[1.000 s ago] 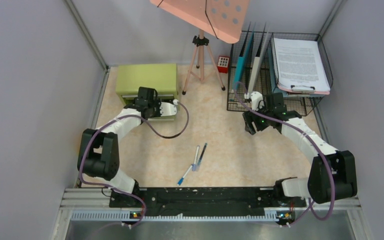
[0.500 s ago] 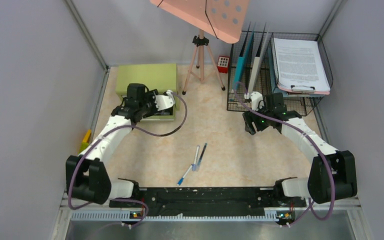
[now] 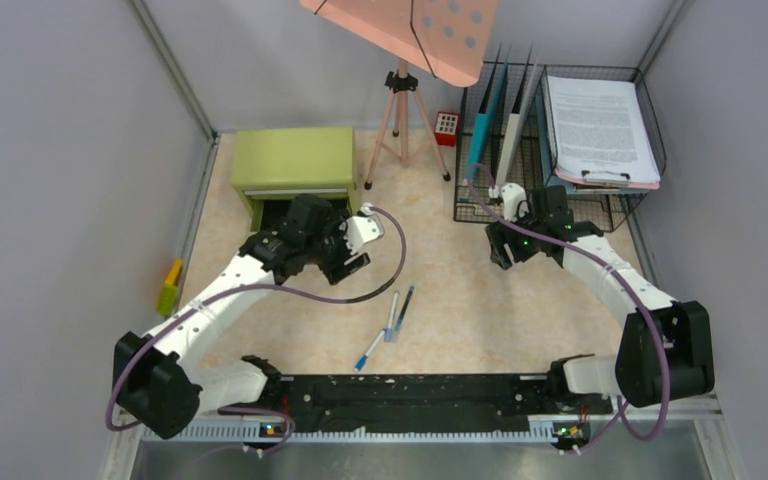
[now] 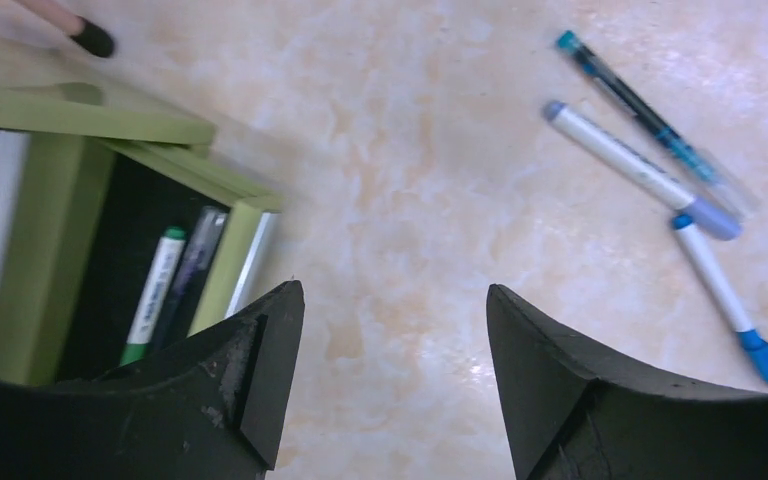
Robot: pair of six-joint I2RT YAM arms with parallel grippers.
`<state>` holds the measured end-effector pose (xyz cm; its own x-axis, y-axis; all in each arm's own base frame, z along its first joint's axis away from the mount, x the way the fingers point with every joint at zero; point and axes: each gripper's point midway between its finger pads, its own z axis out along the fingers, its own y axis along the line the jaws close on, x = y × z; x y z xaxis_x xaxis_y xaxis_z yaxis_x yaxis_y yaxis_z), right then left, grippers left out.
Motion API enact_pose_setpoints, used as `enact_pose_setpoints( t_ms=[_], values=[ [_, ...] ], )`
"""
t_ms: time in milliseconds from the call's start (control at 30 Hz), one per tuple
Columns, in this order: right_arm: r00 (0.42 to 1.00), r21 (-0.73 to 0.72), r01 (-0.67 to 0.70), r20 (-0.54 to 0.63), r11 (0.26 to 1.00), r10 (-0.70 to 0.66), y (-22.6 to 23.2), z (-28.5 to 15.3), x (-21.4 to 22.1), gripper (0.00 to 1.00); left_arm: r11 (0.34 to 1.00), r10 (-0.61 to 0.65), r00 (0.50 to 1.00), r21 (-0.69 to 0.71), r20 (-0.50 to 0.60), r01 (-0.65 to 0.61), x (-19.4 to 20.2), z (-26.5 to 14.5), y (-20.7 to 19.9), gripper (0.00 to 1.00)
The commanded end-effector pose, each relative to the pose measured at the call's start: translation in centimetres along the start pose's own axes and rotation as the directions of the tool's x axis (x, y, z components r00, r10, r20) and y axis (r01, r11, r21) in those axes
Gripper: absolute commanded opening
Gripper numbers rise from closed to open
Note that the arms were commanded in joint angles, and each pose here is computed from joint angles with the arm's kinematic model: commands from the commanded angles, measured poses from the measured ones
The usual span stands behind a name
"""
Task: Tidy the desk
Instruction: Pick up the stationery from the corner of the board.
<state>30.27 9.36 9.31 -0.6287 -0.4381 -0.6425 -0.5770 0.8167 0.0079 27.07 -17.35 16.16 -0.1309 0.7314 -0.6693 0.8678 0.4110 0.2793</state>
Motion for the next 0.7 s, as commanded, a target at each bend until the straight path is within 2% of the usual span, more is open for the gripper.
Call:
enact_pose_setpoints(
  t_ms=[0, 233, 467, 533, 667],
  values=[
    [0.998, 0.041, 0.003, 0.06, 0.999, -0.006, -1.1, -0.8, -1.9, 0.67, 0.981, -0.139, 0.99, 0.132, -0.034, 0.142, 0.1, 1.5, -4.3, 0.74],
    [0.999, 0.044, 0.0, 0.047, 0.999, -0.002, -1.2, -0.6, -1.6, 0.66, 0.956, -0.192, 0.976, 0.204, -0.106, 0.211, 0.4, 4.4, -7.1, 0.74],
    [0.999, 0.041, 0.002, 0.045, 0.999, -0.004, -1.2, -0.6, -1.5, 0.66, 0.908, -0.278, 0.925, 0.244, -0.26, 0.341, 1.6, 6.7, -8.4, 0.68],
    [0.999, 0.04, 0.004, 0.045, 0.999, -0.006, -1.2, -0.6, -1.5, 0.66, 0.891, -0.261, 0.921, 0.295, -0.291, 0.346, 1.8, 6.7, -9.3, 0.64],
    [0.999, 0.039, 0.006, 0.044, 0.999, -0.008, -1.1, -0.6, -1.4, 0.66, 0.888, -0.174, 0.927, 0.355, -0.331, 0.293, 2.7, 6.2, -11.6, 0.63]
  ],
)
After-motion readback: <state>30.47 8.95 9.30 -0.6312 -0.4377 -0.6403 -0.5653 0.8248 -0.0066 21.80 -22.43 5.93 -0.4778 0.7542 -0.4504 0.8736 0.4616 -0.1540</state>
